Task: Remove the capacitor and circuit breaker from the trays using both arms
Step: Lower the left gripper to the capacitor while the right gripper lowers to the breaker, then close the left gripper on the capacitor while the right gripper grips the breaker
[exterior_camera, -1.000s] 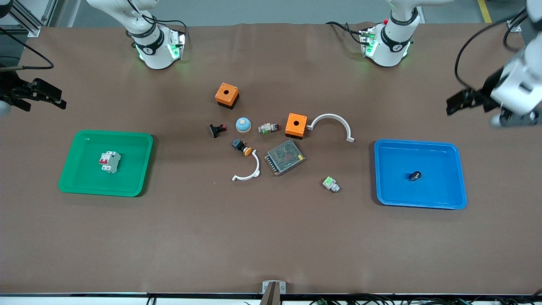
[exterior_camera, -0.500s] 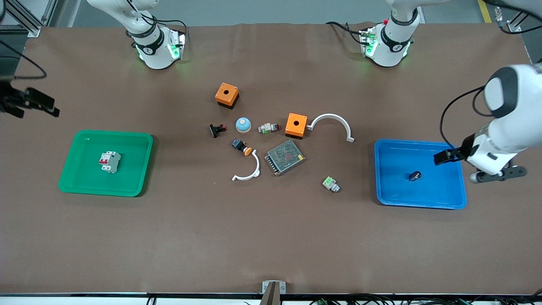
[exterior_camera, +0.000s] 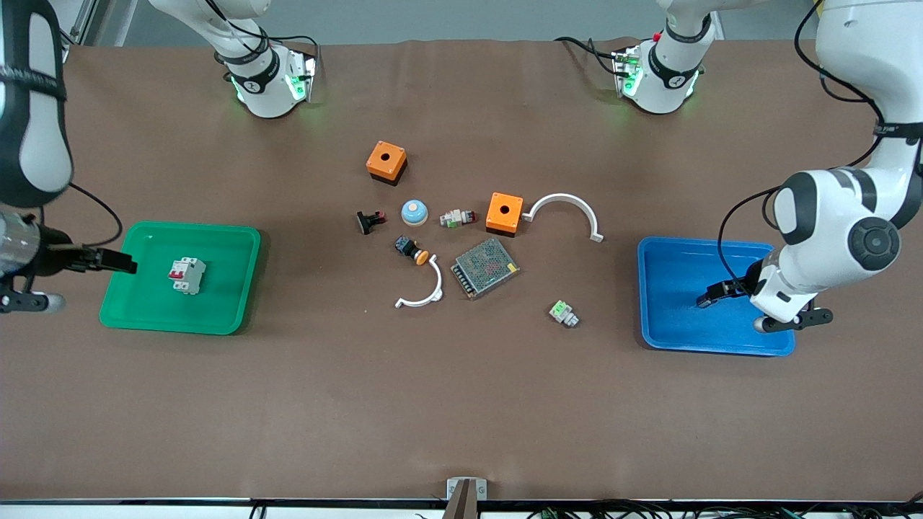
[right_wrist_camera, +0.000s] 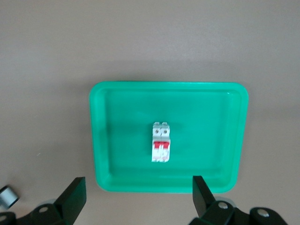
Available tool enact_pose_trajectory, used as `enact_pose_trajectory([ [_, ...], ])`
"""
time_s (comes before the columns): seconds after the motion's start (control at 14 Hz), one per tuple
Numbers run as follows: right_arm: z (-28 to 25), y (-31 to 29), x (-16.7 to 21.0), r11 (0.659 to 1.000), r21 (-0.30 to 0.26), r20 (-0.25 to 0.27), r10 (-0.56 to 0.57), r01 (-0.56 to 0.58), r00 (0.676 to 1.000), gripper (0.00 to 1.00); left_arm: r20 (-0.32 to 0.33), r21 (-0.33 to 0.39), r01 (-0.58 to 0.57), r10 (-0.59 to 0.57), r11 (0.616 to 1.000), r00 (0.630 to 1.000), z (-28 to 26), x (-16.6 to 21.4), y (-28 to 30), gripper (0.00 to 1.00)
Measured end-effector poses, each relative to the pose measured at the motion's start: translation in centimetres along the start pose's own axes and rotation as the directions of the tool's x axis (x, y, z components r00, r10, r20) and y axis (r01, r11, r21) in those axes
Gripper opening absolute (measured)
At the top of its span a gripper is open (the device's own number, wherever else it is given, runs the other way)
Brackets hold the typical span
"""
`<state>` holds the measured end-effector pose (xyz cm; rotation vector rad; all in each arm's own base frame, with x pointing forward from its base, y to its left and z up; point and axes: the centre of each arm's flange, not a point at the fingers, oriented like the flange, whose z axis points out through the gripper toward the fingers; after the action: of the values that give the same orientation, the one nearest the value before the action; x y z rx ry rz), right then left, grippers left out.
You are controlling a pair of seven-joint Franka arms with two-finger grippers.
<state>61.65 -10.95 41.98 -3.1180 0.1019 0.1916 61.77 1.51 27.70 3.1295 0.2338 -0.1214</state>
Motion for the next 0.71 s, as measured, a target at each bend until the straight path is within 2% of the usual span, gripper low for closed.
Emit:
enact_pose_trajectory([
  [0.21,7.1,1.8,-0.9,0.999,0.014,-0.026,0.042,-0.042,0.999,1.0,0.023,0.0,0.0,0.0,1.0,1.0,2.7,0.2,0.0,0.91],
  [0.57,17.4,2.4,-4.7,0.998,-0.002,-0.127,0.067,-0.068,0.99,0.98,0.053,0.0,0.0,0.0,1.0,0.999,5.9,0.2,0.1,0.85],
  [0.64,18.6,2.3,-5.4,0.998,-0.005,-0.133,0.068,-0.069,0.989,0.98,0.051,-0.001,0.0,0.0,1.0,0.999,6.3,0.2,0.1,0.85],
  [0.71,19.6,2.2,-5.8,0.998,-0.006,-0.129,0.068,-0.07,0.989,0.97,0.048,-0.002,0.0,0.0,1.0,0.999,6.6,0.3,0.1,0.8],
])
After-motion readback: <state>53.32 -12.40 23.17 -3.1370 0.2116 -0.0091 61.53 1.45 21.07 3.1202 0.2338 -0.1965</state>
